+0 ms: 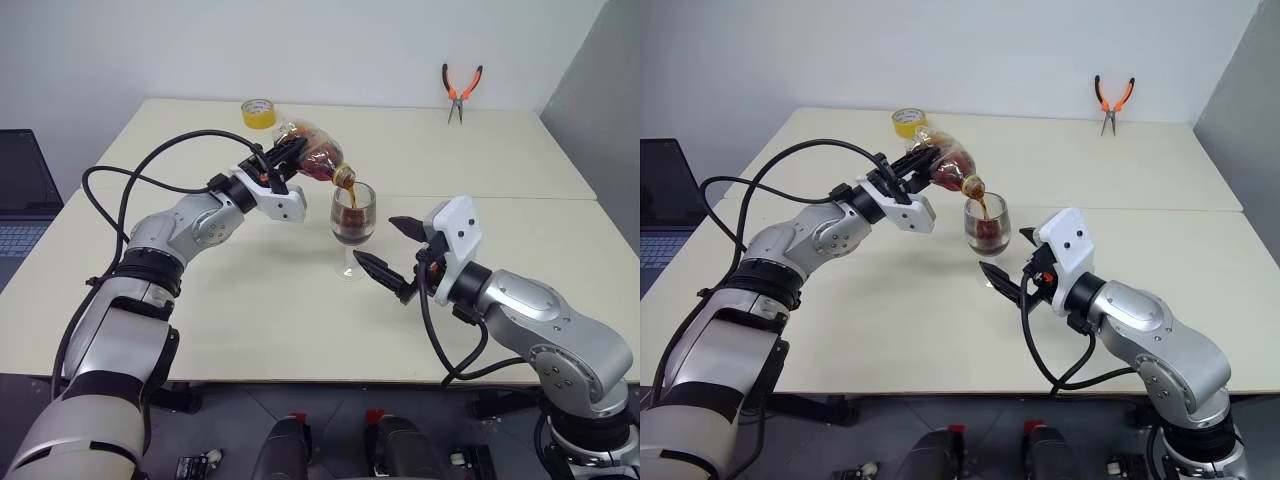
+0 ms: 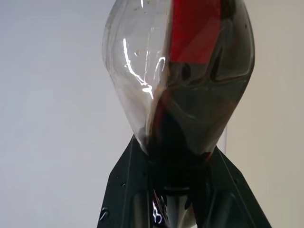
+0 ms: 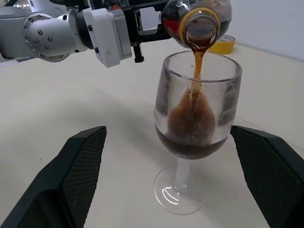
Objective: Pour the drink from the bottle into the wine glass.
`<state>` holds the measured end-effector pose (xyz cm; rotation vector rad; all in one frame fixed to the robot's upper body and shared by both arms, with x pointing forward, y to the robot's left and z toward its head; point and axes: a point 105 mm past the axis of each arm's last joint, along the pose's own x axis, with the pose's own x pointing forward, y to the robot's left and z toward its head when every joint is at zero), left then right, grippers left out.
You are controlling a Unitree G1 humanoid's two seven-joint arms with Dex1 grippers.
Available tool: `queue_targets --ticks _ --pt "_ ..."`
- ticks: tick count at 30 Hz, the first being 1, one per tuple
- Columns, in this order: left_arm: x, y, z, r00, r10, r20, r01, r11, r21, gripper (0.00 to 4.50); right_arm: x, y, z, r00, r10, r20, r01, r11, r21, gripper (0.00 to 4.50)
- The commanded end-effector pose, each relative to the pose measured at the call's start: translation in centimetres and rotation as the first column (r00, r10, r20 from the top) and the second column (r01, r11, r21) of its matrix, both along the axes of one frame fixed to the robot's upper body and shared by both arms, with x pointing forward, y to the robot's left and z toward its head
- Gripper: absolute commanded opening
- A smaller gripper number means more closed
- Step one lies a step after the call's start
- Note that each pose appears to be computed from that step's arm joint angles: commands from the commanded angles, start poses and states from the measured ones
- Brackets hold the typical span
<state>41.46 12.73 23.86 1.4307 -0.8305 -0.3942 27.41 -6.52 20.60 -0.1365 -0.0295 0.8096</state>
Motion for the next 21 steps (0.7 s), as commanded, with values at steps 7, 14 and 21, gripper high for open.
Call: queue_targets --ticks 7,14,21 --pt "-0.38 -0.73 3.13 0.996 -0.027 0.090 0.030 0.999 -0.026 0.63 -0.69 0.37 1.09 0.998 0.022 0.051 -0.022 1.000 0.012 4.50" --pt "-0.39 -0.79 3.13 0.995 -0.030 0.090 0.032 0.999 -0.023 0.63 -0.73 0.49 1.00 0.999 0.026 0.048 -0.026 1.000 0.014 4.50" --pt "-0.36 -0.79 3.17 0.996 -0.029 0.089 0.031 0.999 -0.024 0.63 -0.76 0.52 0.95 0.999 0.027 0.047 -0.027 1.000 0.015 4.50"
